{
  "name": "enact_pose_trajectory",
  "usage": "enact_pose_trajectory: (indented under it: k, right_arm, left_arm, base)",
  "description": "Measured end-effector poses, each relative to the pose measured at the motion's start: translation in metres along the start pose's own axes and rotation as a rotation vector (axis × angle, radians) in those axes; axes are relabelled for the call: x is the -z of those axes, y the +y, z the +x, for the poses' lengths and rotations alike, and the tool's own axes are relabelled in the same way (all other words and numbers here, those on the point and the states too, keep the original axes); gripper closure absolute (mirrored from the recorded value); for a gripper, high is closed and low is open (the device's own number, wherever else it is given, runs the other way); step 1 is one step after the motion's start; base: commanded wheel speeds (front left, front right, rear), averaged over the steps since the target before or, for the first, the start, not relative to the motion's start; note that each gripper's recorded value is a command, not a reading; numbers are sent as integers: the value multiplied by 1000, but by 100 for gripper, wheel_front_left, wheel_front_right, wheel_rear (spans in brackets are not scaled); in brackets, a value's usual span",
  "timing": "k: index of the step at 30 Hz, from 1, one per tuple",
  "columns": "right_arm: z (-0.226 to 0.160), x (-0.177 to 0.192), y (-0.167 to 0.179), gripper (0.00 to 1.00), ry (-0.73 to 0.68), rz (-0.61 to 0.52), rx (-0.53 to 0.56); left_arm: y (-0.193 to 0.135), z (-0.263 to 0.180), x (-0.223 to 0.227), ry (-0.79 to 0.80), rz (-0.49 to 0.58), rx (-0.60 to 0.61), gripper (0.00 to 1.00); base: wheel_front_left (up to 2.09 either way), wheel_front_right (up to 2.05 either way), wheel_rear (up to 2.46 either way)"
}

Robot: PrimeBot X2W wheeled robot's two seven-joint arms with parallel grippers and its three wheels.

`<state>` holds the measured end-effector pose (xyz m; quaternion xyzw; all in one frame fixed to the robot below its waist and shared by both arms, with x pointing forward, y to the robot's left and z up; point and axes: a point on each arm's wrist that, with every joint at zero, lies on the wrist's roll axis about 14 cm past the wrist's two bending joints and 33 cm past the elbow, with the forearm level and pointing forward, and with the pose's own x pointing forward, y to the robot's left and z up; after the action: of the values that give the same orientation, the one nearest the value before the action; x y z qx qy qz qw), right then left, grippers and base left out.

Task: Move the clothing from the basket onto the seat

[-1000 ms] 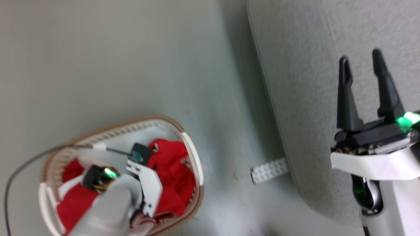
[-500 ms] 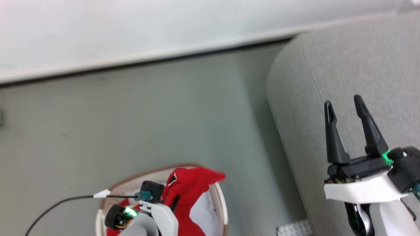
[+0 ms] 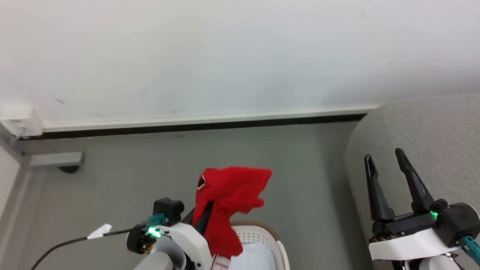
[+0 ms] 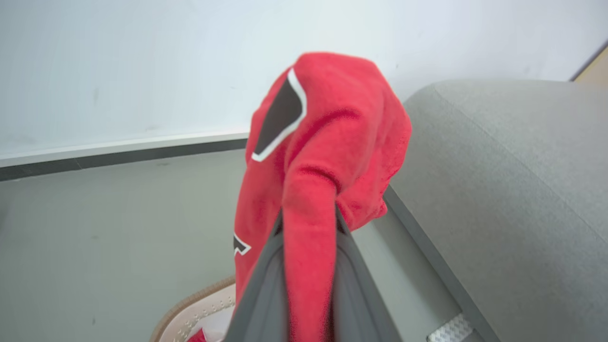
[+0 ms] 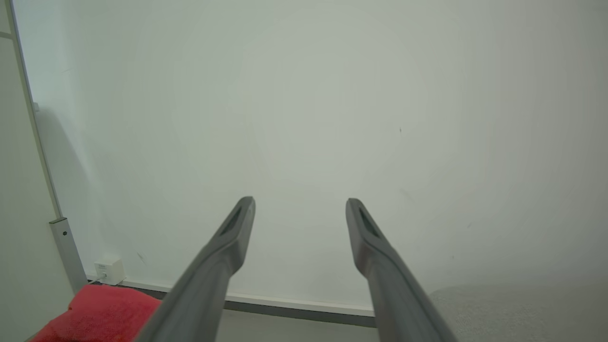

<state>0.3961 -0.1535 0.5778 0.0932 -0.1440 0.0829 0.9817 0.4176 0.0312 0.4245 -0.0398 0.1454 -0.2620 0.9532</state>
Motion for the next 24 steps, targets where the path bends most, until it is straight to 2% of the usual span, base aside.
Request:
enact_pose_trajectory:
  k: [4,8,14,24]
  right_arm:
    - [2,-8,17,0,-22,8,-49]
    - [1,-8,32,0,-22,16,-91]
    - [0,-7,49,0,-17,28,-137]
    - [-8,0,60,0,7,61,-157]
  left_arm:
    - [3,-16,-45,-155,-28,-23,100]
    - [3,-32,-85,-280,1,-37,100]
    - [-8,-53,-145,-439,-10,-21,100]
    - [-20,-71,-200,-536,45,10,100]
  base:
    - [0,0,0]
    - [0,0,0]
    - [0,0,0]
    - [0,0,0]
